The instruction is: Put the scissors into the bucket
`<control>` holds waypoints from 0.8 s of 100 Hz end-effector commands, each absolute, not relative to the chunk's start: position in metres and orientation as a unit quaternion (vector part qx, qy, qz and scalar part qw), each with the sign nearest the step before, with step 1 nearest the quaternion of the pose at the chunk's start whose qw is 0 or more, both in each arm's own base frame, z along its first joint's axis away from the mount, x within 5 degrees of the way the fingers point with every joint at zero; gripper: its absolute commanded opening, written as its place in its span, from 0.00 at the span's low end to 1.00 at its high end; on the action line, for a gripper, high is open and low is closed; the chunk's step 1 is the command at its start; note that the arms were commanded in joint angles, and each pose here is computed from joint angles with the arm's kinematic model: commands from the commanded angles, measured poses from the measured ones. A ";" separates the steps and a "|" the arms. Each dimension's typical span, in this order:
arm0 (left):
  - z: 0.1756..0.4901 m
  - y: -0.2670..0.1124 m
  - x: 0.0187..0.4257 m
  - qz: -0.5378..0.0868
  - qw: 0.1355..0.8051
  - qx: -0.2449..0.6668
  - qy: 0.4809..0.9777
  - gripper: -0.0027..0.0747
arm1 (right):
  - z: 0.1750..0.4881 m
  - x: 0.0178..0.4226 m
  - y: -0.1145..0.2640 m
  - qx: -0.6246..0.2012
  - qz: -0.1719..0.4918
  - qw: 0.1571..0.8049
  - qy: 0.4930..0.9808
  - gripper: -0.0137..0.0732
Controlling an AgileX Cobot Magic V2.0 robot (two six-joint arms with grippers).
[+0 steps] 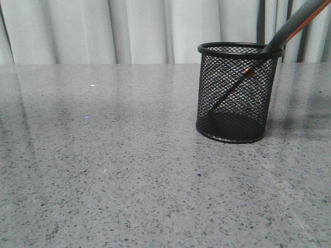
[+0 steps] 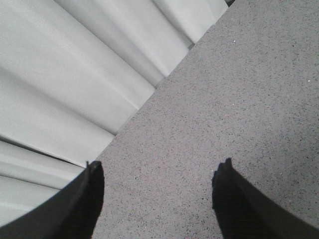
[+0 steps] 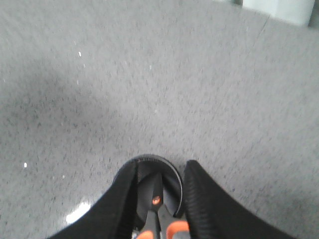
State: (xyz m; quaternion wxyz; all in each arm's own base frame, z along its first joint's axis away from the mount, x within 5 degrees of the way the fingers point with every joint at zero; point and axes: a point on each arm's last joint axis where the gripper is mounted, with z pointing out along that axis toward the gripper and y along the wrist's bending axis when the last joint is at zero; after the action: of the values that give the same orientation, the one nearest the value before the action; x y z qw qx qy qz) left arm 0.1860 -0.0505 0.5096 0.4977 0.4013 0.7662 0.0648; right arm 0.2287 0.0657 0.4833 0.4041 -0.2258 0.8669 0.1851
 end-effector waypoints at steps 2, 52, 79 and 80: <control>0.525 -0.050 0.180 0.062 0.542 0.381 0.747 0.46 | 0.515 0.208 0.063 -0.214 0.184 0.494 0.822 0.29; 0.521 -0.046 0.162 0.000 0.629 0.266 0.731 0.01 | 0.480 0.145 0.037 -0.086 0.153 0.686 0.706 0.10; 0.432 -0.030 0.116 0.011 0.717 0.198 0.669 0.01 | 0.408 0.109 0.022 -0.031 0.127 0.725 0.676 0.10; 0.428 -0.030 0.114 0.011 0.717 0.197 0.668 0.01 | 0.403 0.109 0.022 -0.030 0.126 0.722 0.680 0.10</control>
State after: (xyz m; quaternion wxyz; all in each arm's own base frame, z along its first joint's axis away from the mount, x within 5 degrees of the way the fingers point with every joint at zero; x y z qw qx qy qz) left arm 0.1302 -0.0361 0.4431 0.6598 0.2383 0.7125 0.0125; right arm 0.1219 0.0295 0.4067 0.6721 -0.0628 0.7254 0.1346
